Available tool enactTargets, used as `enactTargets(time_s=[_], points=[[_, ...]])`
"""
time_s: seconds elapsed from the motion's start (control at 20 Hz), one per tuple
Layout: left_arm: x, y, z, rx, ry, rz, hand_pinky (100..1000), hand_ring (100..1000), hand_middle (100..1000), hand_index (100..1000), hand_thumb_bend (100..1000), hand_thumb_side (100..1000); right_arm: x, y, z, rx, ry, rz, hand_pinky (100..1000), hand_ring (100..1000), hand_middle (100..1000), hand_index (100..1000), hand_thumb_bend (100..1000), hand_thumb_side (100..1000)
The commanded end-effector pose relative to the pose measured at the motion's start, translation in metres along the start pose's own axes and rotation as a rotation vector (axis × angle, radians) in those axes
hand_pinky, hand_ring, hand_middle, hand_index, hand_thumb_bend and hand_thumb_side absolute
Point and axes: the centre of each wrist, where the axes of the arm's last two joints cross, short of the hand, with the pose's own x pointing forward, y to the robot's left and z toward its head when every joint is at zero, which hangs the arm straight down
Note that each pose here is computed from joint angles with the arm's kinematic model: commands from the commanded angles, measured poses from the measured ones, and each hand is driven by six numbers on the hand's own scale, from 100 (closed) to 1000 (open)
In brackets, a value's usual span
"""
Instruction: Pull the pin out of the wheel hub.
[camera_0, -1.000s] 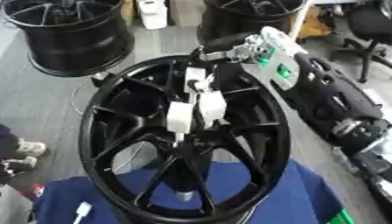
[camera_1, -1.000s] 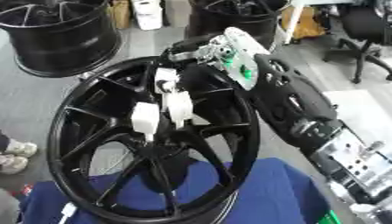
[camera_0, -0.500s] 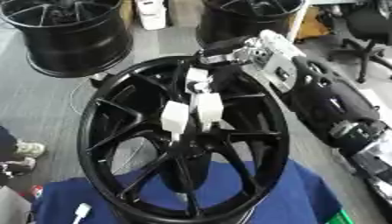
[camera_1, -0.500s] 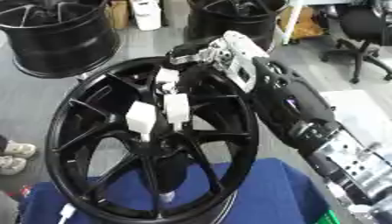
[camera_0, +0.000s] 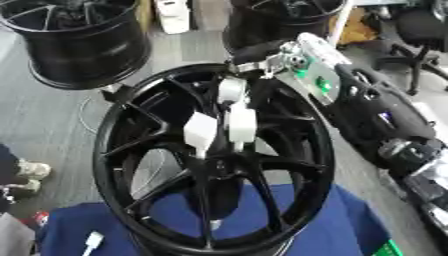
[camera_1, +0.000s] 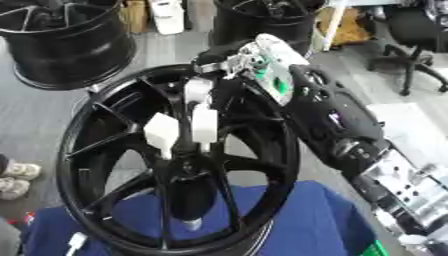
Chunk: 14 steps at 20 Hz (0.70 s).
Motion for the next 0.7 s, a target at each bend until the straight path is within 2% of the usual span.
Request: enactTargets(time_s=[0.05, 0.1, 0.5, 0.7], points=[[0.008, 0.003, -0.003, -0.009, -0.022, -0.017, 743, 508, 550, 721, 598, 653, -0.009, -0.025, 0.028, 0.098, -0.049, 0.139, 563, 325, 367, 817, 100, 252], [0.008, 0.003, -0.003, -0.009, -0.022, -0.017, 743, 508, 550, 721, 598, 654, -0.008, -0.028, 0.030, 0.088, -0.047, 0.140, 553, 303, 353, 812, 100, 201], [0.008, 0.005, -0.002, -0.004, -0.017, -0.025, 742, 508, 550, 721, 599, 654, -0.011, -0.068, 0.069, -0.052, -0.021, 0.118, 552, 276, 340, 807, 100, 189], [0.009, 0.009, -0.001, 0.010, -0.014, -0.030, 742, 508, 550, 721, 599, 654, -0.019, -0.086, 0.114, -0.164, 0.034, 0.088, 558, 268, 336, 790, 100, 158]])
